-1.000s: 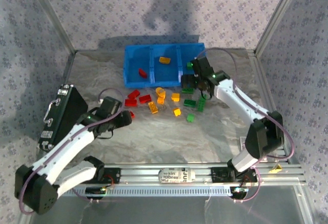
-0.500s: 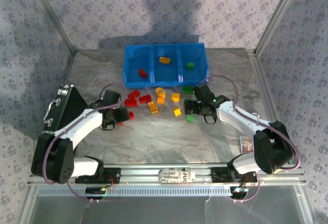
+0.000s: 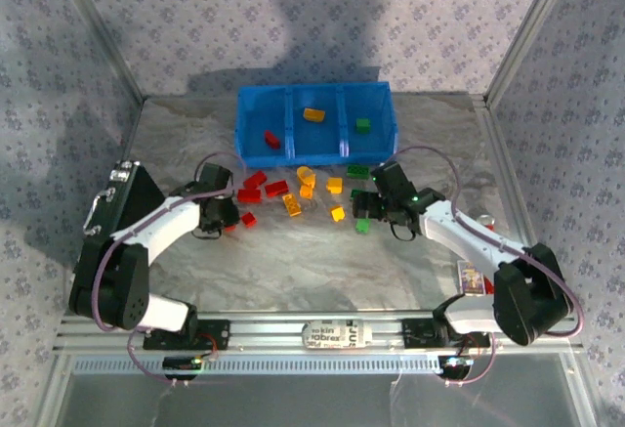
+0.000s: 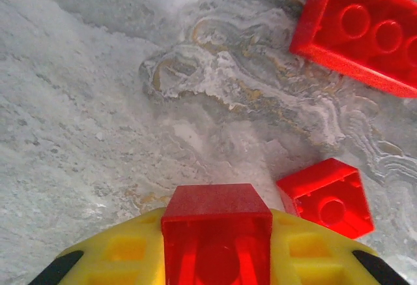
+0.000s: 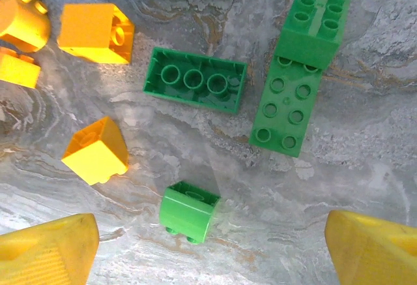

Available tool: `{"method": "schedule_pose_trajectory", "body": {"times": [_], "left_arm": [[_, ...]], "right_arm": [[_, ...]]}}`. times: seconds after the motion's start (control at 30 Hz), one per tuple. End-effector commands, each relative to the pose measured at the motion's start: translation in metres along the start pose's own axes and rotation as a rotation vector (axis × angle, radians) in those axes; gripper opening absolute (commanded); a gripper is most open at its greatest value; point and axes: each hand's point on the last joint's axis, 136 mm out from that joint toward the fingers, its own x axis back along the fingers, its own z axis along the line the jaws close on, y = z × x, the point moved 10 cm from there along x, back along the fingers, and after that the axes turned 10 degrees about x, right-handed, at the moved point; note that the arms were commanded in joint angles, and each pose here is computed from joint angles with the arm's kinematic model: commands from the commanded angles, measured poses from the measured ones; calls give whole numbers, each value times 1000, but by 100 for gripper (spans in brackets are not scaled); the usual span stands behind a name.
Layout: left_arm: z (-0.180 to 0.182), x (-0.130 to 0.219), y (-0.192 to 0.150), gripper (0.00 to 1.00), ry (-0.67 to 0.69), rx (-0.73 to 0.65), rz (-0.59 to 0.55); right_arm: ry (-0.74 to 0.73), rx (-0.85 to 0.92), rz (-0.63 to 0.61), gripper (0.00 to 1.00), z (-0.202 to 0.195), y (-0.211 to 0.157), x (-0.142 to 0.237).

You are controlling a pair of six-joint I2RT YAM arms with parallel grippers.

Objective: Sort the legos into containers by color
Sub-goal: Pick up the lego from the middle-left of the table, then place the lego in the container, then pick up the lego from the center of the table.

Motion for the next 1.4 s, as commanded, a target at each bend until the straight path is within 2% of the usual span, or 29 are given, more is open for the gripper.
{"method": "schedule_pose_trajectory", "body": {"times": [0.0,0.1,0.2,0.37,0.47,0.5,0.57,0.6,0.7,0.73,0.87,1.03,1.37], "left_arm": [[-11,39,14,21,-70,-3,-68],[-33,79,35,21,-164,-39,-172],[-60,102,61,22,-204,-86,-226],[-108,104,104,22,-231,-145,-240],[-134,98,129,25,-229,-174,-250],[-143,96,139,32,-232,-190,-249],[-160,92,151,80,-228,-228,-227],[-166,96,152,87,-214,-248,-221],[-173,114,137,98,-179,-307,-311],[-171,119,130,98,-201,-308,-331],[-145,129,99,97,-290,-262,-321],[-99,132,43,94,-365,-228,-326],[-11,109,-49,90,-336,-164,-236]], "right_arm": [[-12,-26,-3,91,-3,-6,1],[2,-23,2,90,0,-8,-1],[11,-17,-4,89,3,-6,1],[15,5,-9,89,10,-3,9],[23,22,-20,89,13,-4,17],[27,25,-25,90,14,-4,20],[39,40,-30,91,16,-5,24],[43,48,-29,91,17,-6,25],[43,76,-22,91,19,-10,26],[46,81,-21,91,19,-11,26],[83,115,4,88,27,-12,15],[91,223,60,86,50,-3,-7],[23,350,197,84,88,17,-76]]}}
